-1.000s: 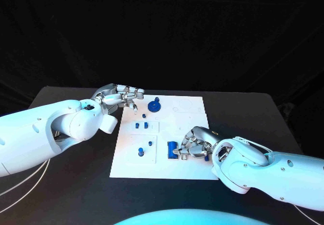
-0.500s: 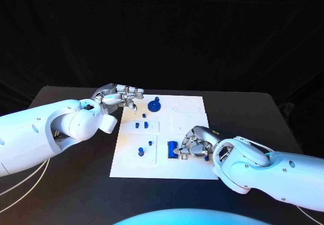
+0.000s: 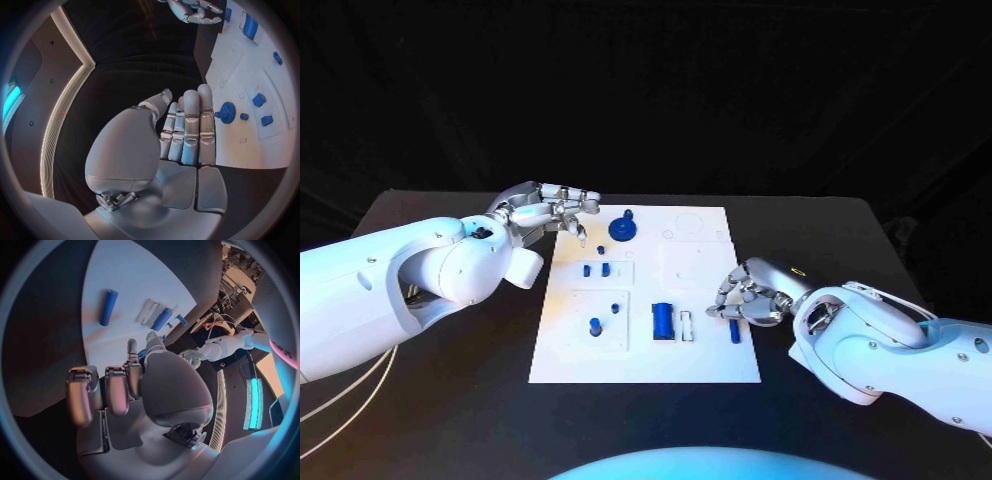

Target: Assemble the parts on the task board

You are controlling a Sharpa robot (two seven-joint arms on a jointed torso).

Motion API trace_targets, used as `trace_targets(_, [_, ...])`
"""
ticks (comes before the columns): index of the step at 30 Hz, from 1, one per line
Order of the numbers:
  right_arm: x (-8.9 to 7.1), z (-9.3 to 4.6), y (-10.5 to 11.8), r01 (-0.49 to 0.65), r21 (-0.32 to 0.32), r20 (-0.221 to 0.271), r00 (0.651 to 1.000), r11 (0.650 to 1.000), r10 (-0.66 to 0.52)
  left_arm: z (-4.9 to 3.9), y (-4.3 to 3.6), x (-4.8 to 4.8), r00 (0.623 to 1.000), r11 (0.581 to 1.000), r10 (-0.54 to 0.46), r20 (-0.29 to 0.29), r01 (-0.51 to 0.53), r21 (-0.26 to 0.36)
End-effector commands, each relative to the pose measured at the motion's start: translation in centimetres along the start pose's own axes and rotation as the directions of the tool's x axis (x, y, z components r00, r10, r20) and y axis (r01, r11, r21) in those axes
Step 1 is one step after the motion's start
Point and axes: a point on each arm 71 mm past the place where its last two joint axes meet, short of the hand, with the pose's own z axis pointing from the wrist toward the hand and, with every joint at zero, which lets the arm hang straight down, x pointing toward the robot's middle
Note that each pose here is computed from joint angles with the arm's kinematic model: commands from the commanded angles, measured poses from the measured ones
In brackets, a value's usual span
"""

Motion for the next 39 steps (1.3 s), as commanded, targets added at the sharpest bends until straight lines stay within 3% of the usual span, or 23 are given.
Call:
trace_targets(1, [-0.5, -0.5, -0.7, 0.071, -0.030, 0.004, 0.997, 0.997, -0.071, -0.04, -0.14, 0.18, 1.000, 1.000, -0.004, -0.013, 0.004, 0.012])
trace_targets(7, [-0.8, -1.1, -2.1, 0.121, 0.017, 0.011, 0.993, 0.992, -0.121, -0.06, -0.12, 0.18, 1.000, 1.000, -0.004, -0.014, 0.005, 0.012])
trace_targets(14, [0.3, -1.3, -2.7, 0.149, 0.051, -0.006, 0.989, 0.988, -0.149, -0.03, -0.09, 0.25, 1.000, 1.000, -0.005, -0.017, 0.005, 0.010])
trace_targets(39, [2.5, -0.8, -2.8, 0.174, 0.084, -0.060, 0.984, 0.981, -0.169, -0.09, -0.02, 0.12, 1.000, 1.000, -0.005, -0.018, 0.005, 0.005])
